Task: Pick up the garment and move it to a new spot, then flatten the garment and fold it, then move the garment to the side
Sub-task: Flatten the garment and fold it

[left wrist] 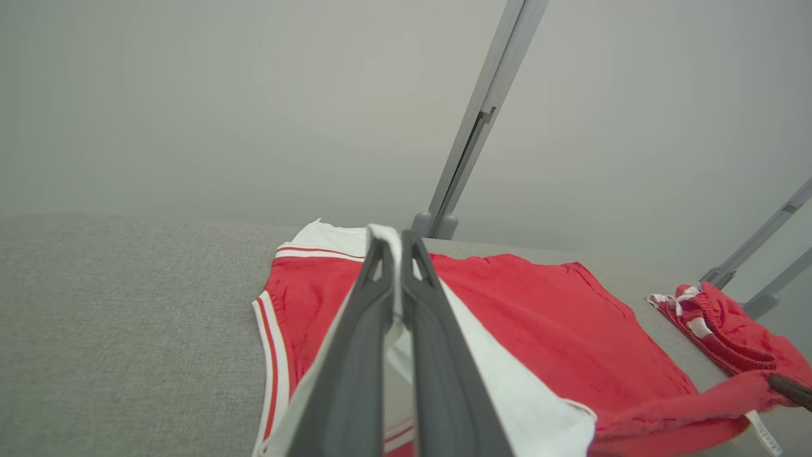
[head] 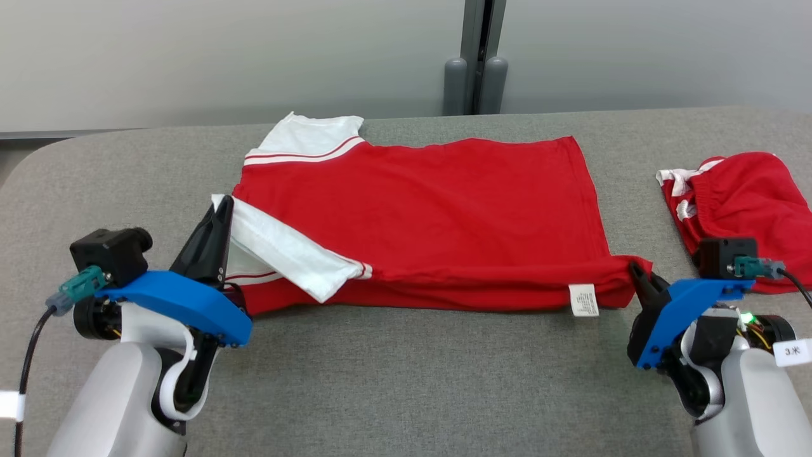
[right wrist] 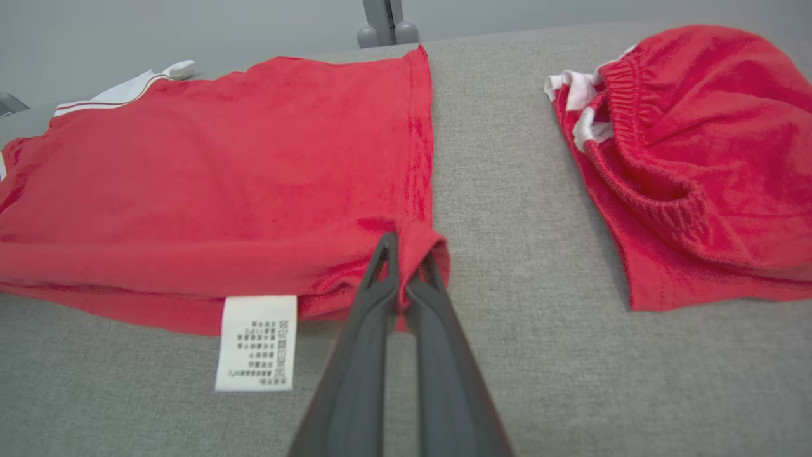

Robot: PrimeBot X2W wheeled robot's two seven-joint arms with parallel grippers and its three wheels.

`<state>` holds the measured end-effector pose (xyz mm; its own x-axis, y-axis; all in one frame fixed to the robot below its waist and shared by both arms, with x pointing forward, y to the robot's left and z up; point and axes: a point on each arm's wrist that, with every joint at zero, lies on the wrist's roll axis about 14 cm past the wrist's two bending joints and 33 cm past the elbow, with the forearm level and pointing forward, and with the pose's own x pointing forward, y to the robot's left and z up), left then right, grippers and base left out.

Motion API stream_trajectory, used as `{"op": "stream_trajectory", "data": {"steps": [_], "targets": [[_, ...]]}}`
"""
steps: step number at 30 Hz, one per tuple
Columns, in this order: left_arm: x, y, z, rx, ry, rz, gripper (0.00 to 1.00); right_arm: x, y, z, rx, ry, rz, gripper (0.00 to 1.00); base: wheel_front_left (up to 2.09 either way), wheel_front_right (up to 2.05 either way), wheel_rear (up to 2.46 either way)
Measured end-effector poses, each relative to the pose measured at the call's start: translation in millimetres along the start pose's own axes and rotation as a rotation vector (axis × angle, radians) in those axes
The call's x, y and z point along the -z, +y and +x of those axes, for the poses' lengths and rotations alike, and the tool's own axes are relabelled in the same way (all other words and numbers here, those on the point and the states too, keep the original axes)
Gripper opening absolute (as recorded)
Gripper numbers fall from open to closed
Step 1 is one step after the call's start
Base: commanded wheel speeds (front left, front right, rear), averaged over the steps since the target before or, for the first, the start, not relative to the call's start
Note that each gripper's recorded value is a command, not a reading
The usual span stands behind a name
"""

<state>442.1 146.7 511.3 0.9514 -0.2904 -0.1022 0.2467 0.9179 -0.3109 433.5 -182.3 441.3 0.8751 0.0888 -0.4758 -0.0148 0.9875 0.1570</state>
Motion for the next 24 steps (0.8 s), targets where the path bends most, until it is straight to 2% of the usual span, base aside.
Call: {"op": "stream_trajectory", "data": {"steps": [9,21,24], "targets": [[16.2,12.7,29.0,-0.023,0.048,0.021,0.0,-8.3,-4.1,26.7,0.015,0.006,0.016,0.0,0.0,0.0,0.0],[34.6,21.6,44.6,-0.043,0.085,0.016,0.0,-3.5,2.2,52.4,0.005,0.022,0.025,0.0,0.0,0.0,0.0],[34.2,22.0,49.8,-0.044,0.079,0.017,0.0,-3.2,6.2,57.7,-0.005,0.019,0.029,0.22,0.0,0.0,0.0]]}}
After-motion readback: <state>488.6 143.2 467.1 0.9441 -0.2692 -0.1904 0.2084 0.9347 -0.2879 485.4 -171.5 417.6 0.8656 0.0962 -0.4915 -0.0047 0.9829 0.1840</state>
